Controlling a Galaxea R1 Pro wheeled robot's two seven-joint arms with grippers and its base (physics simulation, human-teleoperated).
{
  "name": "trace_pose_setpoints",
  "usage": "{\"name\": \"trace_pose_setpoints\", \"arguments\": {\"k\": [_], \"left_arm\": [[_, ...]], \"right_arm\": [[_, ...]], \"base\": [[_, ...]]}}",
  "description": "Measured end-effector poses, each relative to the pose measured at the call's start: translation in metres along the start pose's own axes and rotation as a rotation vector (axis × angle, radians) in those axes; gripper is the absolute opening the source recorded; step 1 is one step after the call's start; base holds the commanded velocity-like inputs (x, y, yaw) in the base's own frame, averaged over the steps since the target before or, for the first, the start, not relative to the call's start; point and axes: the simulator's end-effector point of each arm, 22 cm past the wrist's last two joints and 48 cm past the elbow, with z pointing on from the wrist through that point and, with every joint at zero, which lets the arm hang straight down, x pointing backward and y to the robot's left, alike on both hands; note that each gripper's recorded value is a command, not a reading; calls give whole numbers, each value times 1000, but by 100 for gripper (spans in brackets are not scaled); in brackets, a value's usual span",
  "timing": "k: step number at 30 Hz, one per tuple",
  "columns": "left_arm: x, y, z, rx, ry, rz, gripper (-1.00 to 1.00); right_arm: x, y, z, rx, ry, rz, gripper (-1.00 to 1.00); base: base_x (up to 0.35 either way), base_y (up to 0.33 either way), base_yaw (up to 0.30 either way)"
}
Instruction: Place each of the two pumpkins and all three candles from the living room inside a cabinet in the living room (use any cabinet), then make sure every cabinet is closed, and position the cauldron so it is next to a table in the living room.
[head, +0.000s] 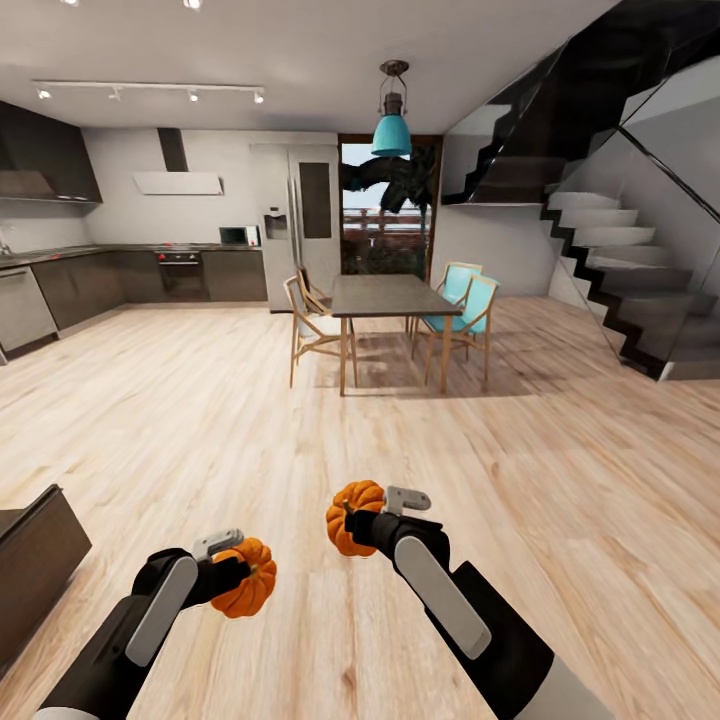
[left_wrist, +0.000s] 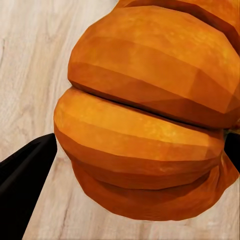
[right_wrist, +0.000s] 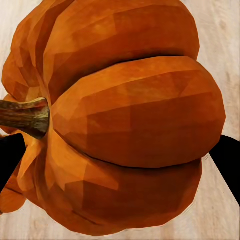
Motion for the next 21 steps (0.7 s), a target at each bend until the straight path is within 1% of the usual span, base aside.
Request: {"name": "trace_pose_setpoints", "arguments": {"k": [2, 7, 14, 21], "left_arm": [[0, 0, 0, -2, 0, 4, -100], [5, -2, -1, 2, 22, 15, -100], [3, -3, -5, 5, 16, 15, -100], [-1, -4, -9, 7, 6, 16, -100]], "right_arm": [[0, 0, 0, 0, 1, 0, -100], [-2, 0, -1, 0, -8, 6, -100], [-6, 2, -5, -2, -22, 8, -100], [-9, 4, -9, -4, -31, 5, -100]], "base": [[333, 0, 0], [333, 0, 0], [333, 0, 12], [333, 0, 75]]}}
